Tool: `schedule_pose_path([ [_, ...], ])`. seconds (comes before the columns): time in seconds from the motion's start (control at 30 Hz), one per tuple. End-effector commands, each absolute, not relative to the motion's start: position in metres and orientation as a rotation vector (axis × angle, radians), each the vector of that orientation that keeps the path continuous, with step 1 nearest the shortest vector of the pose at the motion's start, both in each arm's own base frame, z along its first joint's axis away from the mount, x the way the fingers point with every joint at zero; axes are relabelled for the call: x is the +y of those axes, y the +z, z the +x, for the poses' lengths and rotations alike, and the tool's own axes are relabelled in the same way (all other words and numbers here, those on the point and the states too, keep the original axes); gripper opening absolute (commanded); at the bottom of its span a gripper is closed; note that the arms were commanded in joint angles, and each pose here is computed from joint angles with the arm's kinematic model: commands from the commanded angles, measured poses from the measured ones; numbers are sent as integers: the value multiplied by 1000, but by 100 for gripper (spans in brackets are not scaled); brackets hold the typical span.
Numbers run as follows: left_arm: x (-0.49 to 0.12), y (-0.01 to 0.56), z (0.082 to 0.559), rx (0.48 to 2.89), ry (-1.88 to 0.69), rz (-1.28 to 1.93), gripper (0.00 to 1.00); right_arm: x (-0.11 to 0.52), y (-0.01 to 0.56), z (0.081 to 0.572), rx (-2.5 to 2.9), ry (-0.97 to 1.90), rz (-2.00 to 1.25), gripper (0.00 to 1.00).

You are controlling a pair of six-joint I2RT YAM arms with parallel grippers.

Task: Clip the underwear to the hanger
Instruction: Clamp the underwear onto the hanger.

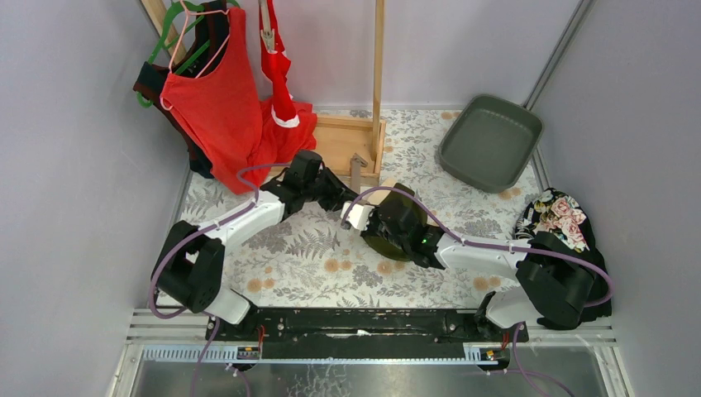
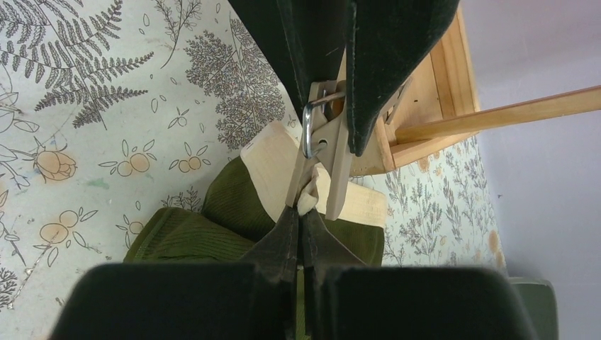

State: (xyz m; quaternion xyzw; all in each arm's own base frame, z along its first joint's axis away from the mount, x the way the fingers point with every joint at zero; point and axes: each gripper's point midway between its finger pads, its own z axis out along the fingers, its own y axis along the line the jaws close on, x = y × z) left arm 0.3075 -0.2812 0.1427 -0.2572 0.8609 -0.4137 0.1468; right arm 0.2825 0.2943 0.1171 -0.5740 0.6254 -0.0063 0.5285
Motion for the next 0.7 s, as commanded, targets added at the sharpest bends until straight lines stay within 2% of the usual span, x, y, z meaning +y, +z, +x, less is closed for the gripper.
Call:
schedule_pose_path([
  [0.0, -292, 141, 305, 2491, -1215, -662, 0, 314, 182, 292, 1345, 7, -1243, 0],
  [0.67, -294, 160, 309, 2480, -1203, -603, 0, 319, 215, 296, 1287, -24, -1247, 0],
])
